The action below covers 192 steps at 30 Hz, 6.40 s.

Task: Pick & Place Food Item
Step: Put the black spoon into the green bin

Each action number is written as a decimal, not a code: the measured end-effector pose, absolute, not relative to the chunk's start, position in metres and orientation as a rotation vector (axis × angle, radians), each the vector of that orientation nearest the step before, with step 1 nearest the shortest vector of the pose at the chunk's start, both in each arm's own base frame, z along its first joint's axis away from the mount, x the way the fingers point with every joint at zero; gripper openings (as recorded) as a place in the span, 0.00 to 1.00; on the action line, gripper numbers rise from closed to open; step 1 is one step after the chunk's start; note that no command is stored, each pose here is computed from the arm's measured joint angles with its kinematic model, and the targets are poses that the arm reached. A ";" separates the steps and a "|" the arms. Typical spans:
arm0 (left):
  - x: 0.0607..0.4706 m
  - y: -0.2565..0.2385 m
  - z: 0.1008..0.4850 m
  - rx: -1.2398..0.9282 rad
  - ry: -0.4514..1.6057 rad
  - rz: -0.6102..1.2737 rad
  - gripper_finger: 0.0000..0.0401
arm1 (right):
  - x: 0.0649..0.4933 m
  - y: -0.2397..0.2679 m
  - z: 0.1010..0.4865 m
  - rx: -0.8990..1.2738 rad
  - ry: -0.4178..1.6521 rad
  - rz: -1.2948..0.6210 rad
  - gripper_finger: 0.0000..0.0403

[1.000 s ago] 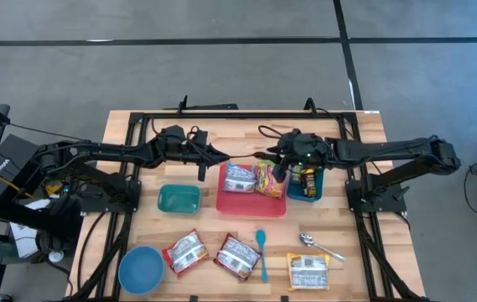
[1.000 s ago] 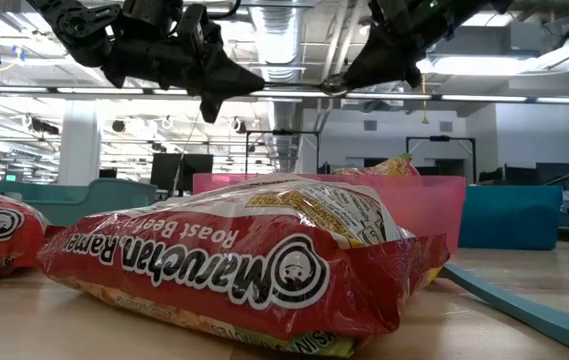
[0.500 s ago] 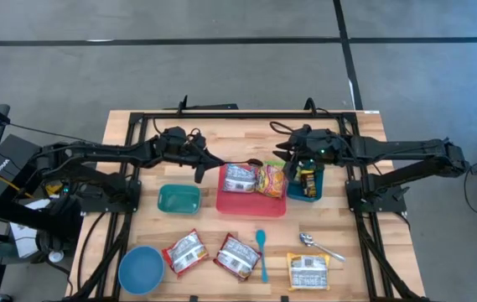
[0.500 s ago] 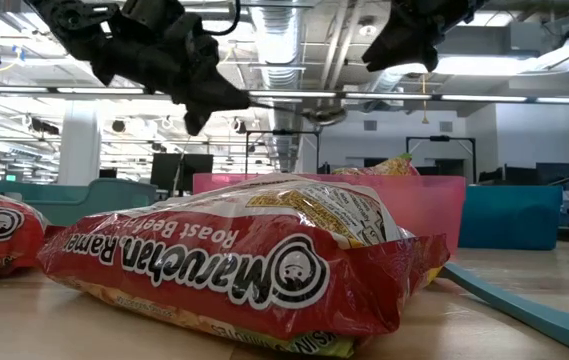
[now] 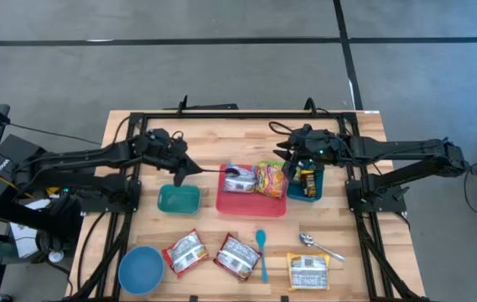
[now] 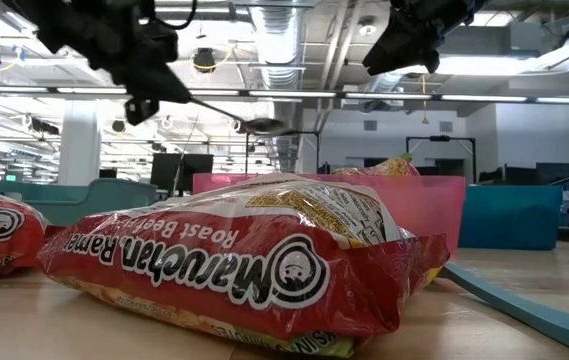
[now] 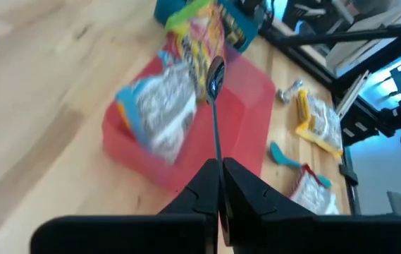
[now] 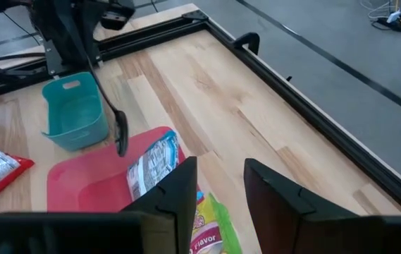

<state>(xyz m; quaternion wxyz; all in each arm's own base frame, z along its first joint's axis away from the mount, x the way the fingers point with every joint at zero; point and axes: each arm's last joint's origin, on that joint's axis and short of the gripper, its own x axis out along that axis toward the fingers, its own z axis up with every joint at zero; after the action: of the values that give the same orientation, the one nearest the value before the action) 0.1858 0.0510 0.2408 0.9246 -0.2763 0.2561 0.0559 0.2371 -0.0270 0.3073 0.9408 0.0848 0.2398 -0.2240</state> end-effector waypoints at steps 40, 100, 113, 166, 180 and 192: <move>0.112 0.028 0.260 -0.908 1.061 0.381 0.00 | 0.237 -0.028 0.288 0.167 0.491 -0.477 0.28; 0.179 0.046 0.227 -0.907 1.154 0.212 0.03 | 0.238 -0.028 0.289 0.156 0.479 -0.469 0.28; 0.179 0.047 0.226 -0.848 1.148 0.247 0.04 | 0.238 -0.028 0.289 0.156 0.479 -0.468 0.28; 0.160 0.067 0.185 -0.942 1.099 0.153 0.10 | 0.238 -0.028 0.289 0.156 0.479 -0.469 0.28; 0.160 0.067 0.185 -0.974 1.105 0.167 0.22 | 0.238 -0.028 0.289 0.156 0.479 -0.469 0.28; 0.158 0.066 0.184 -0.983 1.123 0.171 0.34 | 0.238 -0.028 0.289 0.156 0.478 -0.469 0.28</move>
<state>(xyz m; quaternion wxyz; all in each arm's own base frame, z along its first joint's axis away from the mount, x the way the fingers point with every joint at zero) 0.1582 0.0662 0.1839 0.7309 -0.4465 0.5103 0.0777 0.2379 -0.0281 0.2893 0.9415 0.0765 0.2344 -0.2299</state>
